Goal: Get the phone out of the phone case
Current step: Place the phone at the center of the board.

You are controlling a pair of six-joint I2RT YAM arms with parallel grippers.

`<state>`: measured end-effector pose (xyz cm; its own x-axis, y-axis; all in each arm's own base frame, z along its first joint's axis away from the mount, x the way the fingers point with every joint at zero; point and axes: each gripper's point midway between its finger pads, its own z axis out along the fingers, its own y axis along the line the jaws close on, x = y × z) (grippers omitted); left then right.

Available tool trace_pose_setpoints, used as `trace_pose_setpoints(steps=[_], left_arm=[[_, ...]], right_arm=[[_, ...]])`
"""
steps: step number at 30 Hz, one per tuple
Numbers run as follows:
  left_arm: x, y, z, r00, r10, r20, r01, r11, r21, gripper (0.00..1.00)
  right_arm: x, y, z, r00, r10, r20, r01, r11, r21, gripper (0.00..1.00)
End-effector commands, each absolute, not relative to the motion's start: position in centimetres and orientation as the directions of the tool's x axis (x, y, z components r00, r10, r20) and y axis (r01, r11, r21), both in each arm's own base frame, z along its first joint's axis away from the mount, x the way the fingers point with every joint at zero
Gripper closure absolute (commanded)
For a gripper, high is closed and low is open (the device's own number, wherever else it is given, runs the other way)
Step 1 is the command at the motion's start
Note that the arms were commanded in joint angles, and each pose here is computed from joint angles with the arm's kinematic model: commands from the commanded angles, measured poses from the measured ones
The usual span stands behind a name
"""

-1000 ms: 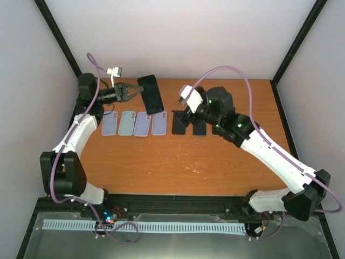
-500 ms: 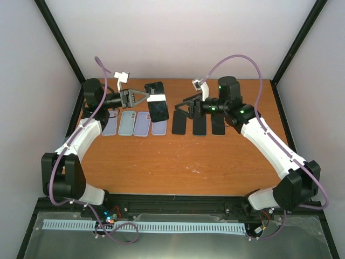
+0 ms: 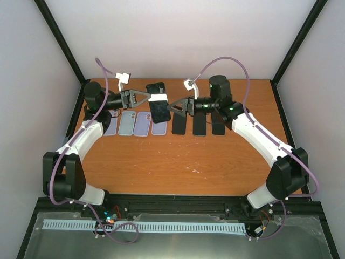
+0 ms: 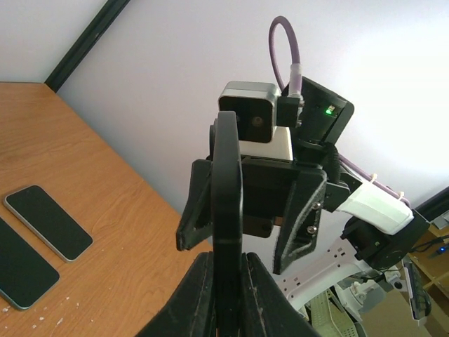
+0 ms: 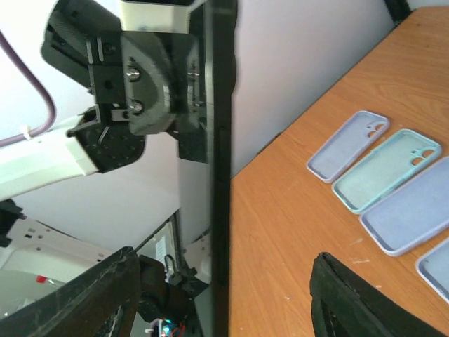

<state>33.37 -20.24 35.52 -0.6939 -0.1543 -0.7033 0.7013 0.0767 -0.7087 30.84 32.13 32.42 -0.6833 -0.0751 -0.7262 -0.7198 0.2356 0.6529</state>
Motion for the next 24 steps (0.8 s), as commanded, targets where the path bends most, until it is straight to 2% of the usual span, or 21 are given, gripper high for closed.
trace_pose_setpoints(steps=[1, 7, 17, 18, 20, 21, 22, 24], left_arm=[[32.1, -20.7, 38.0, -0.624, -0.166, -0.764, 0.769, 0.048, -0.638, 0.99], [32.2, -21.0, 38.0, -0.621, -0.169, -0.765, 0.771, 0.046, -0.636, 0.99], [32.8, -21.1, 37.6, -0.631, -0.184, -0.753, 0.757, 0.065, -0.650, 0.99], [32.9, -21.1, 37.6, -0.631, -0.187, -0.753, 0.757, 0.069, -0.650, 0.99], [33.1, -21.1, 37.4, -0.633, -0.189, -0.751, 0.752, 0.080, -0.654, 0.89], [33.3, -21.1, 37.3, -0.634, -0.188, -0.750, 0.750, 0.088, -0.656, 0.78], [33.6, -21.1, 37.3, -0.634, -0.187, -0.750, 0.748, 0.100, -0.657, 0.60], [34.3, -21.1, 37.3, -0.624, -0.187, -0.759, 0.749, 0.136, -0.649, 0.33]], right_arm=[[29.9, 33.5, 34.8, -0.647, -0.079, -0.759, -0.759, 0.163, 0.630, 0.36], [29.9, 34.3, 34.9, -0.671, -0.083, -0.736, -0.740, 0.126, 0.661, 0.52], [29.7, 34.3, 35.6, -0.671, -0.083, -0.737, -0.741, 0.106, 0.663, 0.95], [29.6, 34.2, 35.7, -0.669, -0.083, -0.739, -0.743, 0.107, 0.661, 0.97], [29.5, 33.8, 35.9, -0.662, -0.081, -0.745, -0.749, 0.113, 0.653, 0.97], [29.5, 33.6, 36.0, -0.657, -0.081, -0.749, -0.753, 0.118, 0.648, 0.97], [29.5, 33.1, 36.1, -0.647, -0.078, -0.758, -0.761, 0.129, 0.636, 0.97], [29.5, 32.4, 36.1, -0.625, -0.073, -0.777, -0.776, 0.164, 0.609, 0.97]])
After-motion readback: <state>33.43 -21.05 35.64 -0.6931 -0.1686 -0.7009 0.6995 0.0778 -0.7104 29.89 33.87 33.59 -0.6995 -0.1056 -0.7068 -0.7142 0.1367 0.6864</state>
